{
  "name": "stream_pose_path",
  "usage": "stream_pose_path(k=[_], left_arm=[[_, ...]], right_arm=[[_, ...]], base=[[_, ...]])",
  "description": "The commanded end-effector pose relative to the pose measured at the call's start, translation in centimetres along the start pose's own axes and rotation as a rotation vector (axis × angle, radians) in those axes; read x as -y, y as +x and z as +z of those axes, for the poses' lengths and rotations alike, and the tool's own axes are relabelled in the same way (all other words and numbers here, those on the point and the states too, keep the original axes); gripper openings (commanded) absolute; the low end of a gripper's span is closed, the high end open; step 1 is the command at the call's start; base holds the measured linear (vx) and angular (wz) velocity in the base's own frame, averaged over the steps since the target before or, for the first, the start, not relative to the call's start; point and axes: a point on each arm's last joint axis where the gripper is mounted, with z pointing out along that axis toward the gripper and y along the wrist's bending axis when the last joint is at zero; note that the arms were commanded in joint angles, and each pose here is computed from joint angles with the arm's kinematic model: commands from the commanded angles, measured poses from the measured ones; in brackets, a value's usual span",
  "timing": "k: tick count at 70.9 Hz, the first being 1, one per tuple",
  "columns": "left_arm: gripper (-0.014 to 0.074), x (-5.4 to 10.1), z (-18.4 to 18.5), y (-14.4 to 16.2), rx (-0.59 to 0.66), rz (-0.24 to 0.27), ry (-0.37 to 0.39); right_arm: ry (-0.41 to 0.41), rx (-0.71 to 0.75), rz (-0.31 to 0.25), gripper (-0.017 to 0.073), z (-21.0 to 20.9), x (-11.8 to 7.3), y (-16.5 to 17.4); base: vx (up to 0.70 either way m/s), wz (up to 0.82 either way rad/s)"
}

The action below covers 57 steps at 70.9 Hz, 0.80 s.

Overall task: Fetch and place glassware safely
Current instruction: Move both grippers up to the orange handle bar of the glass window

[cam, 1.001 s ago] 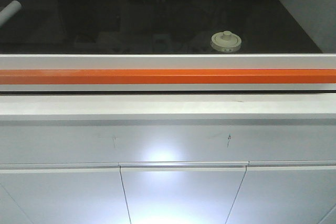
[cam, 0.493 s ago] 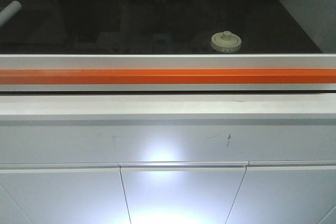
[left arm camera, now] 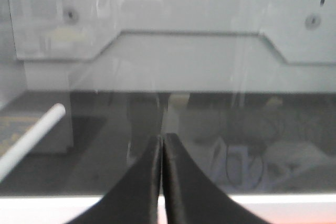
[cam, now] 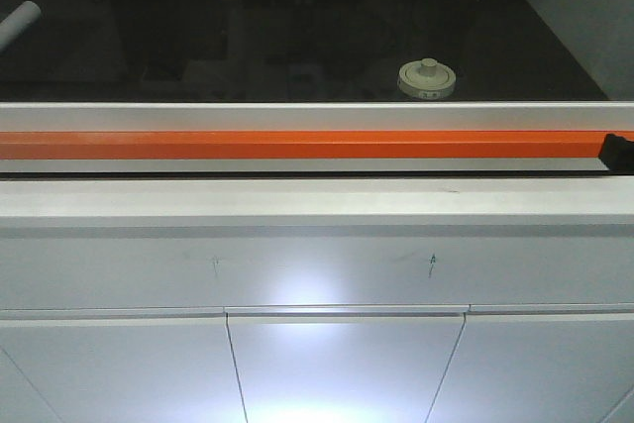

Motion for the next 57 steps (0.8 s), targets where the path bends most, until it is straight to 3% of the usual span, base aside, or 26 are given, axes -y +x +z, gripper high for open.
stream_pose_path(k=[1, 7, 12, 24, 35, 45, 57], left_arm=[[-0.0007, 0.0, 0.4, -1.2, 0.066, -0.023, -0.001], [-0.0007, 0.1, 0.7, -0.2, 0.009, -0.020, 0.000], [-0.0007, 0.0, 0.5, 0.5, -0.004, -0.020, -0.001], [-0.0007, 0.1, -0.4, 3.6, 0.022, 0.032, 0.009], [-0.0007, 0.0, -1.9, 7.0, 0.093, 0.032, 0.003], [-0.0007, -0.1, -2.6, 9.9, 0.074, 0.034, 0.001], [-0.0007, -0.1, -2.0, 11.2, 0.044, 0.036, 0.001]], right_arm=[[0.012, 0.092, 0.050, -0.0003, 0.4, 0.2, -1.5], [0.010, 0.066, 0.106, -0.0003, 0.5, 0.2, -0.9], [0.011, 0.063, 0.120, -0.0003, 0.5, 0.2, -0.1], [0.016, 0.114, 0.100, -0.0003, 0.2, 0.0, 3.1], [0.025, 0.215, 0.097, -0.0003, -0.7, 0.0, 6.1], [0.029, 0.186, 0.094, -0.0001, -0.8, -0.1, 8.9], [-0.044, 0.162, 0.010, -0.0001, 0.5, -0.9, 10.1]], base=[[0.00, 0.00], [0.00, 0.00], [0.00, 0.00], [0.00, 0.00], [0.00, 0.00], [0.00, 0.00], [0.00, 0.00]])
